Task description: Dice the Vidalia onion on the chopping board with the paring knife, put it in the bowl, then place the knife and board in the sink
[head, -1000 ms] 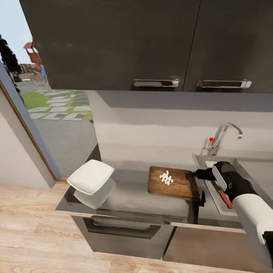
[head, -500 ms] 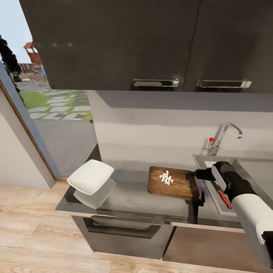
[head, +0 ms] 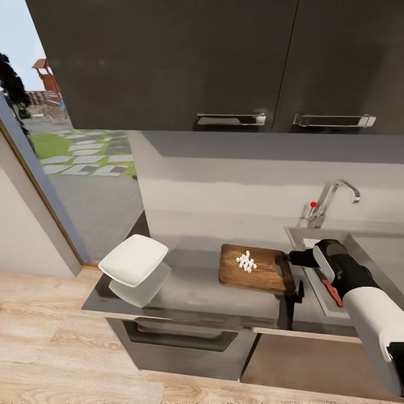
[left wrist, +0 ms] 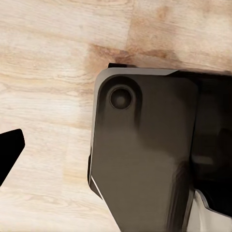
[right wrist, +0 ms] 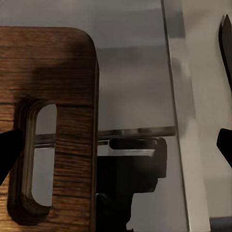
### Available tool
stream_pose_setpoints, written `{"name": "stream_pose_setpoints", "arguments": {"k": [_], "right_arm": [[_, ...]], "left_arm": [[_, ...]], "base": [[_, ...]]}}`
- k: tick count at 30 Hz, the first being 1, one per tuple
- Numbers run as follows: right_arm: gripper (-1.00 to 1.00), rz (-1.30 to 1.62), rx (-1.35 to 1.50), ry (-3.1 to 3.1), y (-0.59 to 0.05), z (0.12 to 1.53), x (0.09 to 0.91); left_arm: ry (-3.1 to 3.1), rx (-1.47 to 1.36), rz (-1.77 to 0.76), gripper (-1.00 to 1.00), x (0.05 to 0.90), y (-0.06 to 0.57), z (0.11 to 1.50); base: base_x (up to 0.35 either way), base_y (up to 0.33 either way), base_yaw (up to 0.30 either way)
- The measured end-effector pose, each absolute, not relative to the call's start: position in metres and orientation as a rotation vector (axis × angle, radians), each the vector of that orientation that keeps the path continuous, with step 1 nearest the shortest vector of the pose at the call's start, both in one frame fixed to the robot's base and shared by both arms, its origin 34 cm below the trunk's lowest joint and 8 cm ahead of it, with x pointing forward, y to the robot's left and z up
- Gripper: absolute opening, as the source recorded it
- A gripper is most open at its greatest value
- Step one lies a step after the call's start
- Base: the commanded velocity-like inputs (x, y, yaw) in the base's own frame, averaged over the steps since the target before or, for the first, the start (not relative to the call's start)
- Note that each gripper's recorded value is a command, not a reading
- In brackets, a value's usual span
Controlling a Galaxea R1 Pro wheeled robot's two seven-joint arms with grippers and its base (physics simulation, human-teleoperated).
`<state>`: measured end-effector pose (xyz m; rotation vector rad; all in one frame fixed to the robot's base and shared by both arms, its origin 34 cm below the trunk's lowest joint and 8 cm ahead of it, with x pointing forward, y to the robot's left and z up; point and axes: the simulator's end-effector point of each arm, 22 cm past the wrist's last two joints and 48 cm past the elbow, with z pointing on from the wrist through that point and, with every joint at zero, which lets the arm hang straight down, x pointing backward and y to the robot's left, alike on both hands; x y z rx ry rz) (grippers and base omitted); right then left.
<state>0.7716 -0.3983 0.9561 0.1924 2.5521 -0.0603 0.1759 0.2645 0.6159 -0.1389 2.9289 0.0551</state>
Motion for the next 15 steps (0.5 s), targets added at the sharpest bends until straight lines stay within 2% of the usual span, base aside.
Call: {"name": "stream_pose_setpoints", "arguments": {"k": [15], "right_arm": [[1.0, -0.057, 0.191, 2.577, -0.396, 0.939, 0.77]], "left_arm": [[2.953, -0.14, 0.059, 1.0, 0.167, 0.265, 0.614]], "base": [[0.0, 0.0, 0.0]]}}
